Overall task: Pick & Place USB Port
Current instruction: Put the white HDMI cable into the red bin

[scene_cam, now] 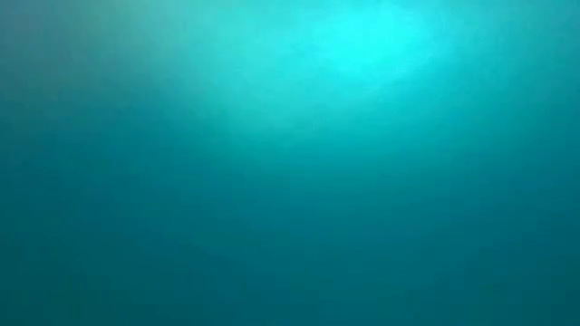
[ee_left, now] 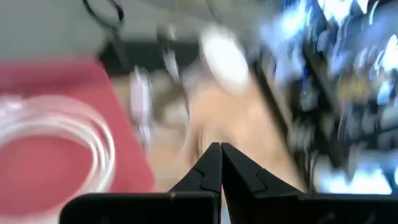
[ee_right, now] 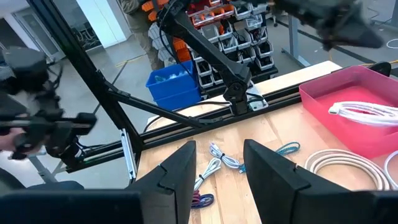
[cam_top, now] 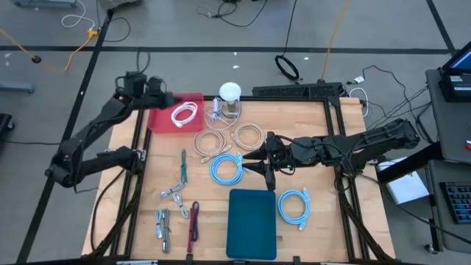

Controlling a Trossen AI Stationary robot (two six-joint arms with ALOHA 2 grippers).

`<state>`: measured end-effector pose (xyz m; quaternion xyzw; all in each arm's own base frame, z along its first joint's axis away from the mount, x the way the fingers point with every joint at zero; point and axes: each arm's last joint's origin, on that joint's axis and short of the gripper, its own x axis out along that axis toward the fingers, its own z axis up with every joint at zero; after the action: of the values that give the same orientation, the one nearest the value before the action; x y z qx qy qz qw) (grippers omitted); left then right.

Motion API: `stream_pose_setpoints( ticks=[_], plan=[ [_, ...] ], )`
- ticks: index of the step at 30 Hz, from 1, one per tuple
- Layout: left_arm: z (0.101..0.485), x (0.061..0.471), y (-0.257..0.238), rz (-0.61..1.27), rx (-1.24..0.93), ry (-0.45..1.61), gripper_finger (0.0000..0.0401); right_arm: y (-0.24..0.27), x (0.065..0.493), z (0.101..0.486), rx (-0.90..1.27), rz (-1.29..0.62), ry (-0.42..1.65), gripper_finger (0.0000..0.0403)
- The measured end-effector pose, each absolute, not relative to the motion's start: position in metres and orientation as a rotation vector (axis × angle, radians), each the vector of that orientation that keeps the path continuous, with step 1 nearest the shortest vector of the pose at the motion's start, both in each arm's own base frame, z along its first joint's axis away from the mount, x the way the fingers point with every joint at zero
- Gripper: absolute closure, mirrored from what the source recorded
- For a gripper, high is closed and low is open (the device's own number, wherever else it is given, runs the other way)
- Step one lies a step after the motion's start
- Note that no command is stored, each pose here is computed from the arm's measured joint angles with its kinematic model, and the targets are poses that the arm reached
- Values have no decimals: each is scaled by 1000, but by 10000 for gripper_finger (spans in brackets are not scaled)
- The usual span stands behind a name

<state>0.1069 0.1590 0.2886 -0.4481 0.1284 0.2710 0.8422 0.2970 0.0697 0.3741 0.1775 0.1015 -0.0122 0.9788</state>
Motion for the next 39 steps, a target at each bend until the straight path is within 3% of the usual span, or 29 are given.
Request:
stream_pose_setpoints(
  ticks=[2,5,8,22,39],
  plan=[
    [290,105,145,603,-939,463,398,70,297,374,357,-24,204,273],
    [283,97,128,795,-867,759,398,70,297,374,356,-25,204,273],
    [269,92,123,920,-820,903,399,70,297,374,355,-25,204,273],
    [192,103,136,892,-929,844,400,70,297,374,370,-47,196,273],
    [184,123,146,788,-976,752,401,70,297,374,378,-52,195,273]
  ],
)
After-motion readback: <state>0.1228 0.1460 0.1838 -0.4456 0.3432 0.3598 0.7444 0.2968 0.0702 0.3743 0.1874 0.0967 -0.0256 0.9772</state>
